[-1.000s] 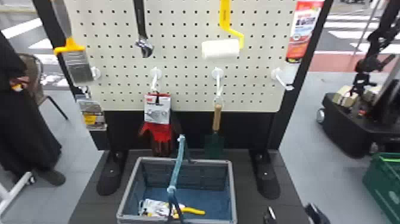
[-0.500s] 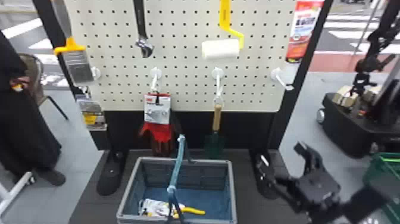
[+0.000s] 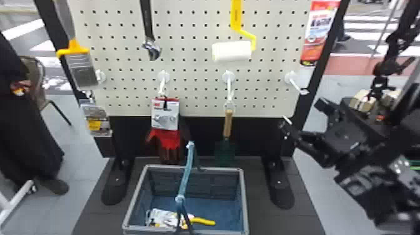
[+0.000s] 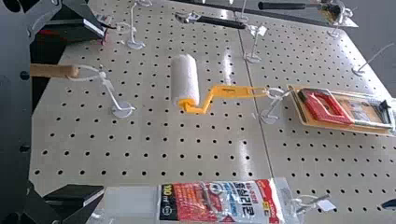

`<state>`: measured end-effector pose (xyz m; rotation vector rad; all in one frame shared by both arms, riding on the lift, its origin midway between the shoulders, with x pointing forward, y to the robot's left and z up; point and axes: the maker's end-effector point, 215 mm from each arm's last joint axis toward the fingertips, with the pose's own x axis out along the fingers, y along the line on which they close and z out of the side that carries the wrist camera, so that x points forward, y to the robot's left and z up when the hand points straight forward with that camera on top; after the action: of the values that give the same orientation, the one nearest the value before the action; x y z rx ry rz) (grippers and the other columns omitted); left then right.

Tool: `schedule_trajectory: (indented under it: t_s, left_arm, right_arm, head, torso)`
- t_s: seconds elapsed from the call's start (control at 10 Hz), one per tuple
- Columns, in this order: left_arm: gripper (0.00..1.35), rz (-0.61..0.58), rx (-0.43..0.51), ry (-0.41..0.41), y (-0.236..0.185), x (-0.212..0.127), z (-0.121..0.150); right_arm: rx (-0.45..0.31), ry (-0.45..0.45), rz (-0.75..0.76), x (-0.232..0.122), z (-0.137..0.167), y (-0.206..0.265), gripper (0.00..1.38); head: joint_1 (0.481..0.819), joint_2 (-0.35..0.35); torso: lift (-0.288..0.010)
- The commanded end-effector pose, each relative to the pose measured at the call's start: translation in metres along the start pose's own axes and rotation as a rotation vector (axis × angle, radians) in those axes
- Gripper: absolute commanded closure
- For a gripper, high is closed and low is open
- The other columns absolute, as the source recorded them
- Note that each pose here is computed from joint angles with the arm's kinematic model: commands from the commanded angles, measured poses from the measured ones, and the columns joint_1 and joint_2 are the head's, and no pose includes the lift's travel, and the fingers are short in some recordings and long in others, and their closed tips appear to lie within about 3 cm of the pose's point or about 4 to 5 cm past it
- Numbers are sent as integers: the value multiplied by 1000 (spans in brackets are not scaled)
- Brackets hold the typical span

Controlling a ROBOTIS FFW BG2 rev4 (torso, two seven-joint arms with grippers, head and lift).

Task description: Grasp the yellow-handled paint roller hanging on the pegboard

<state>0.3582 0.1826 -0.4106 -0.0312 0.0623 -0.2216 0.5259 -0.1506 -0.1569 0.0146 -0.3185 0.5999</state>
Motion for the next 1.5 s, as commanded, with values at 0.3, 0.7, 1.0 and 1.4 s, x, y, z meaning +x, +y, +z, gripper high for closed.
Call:
schedule_trajectory:
  t_s: [0.3, 0.7, 1.0, 1.4]
  left_arm:
    - [160, -44, 4, -35, -18, 20, 16]
    - [160, -74, -2, -53, -32, 33, 25]
    - [160, -87, -10, -45, -38, 34, 23]
    - [159, -98, -27, -40, -43, 38, 24]
  right_arm:
    - [10, -66, 25, 34, 36, -18, 137]
    - [29, -126, 130, 92, 66, -4, 139]
    - [23, -157, 204, 127, 93, 12, 140]
    - [13, -131, 318, 171, 114, 29, 140]
  head:
    - [549, 0]
    - [549, 0]
    - [549, 0]
    - [549, 0]
  torso:
    - [-100]
    - [-100]
    - [-100]
    - [-100]
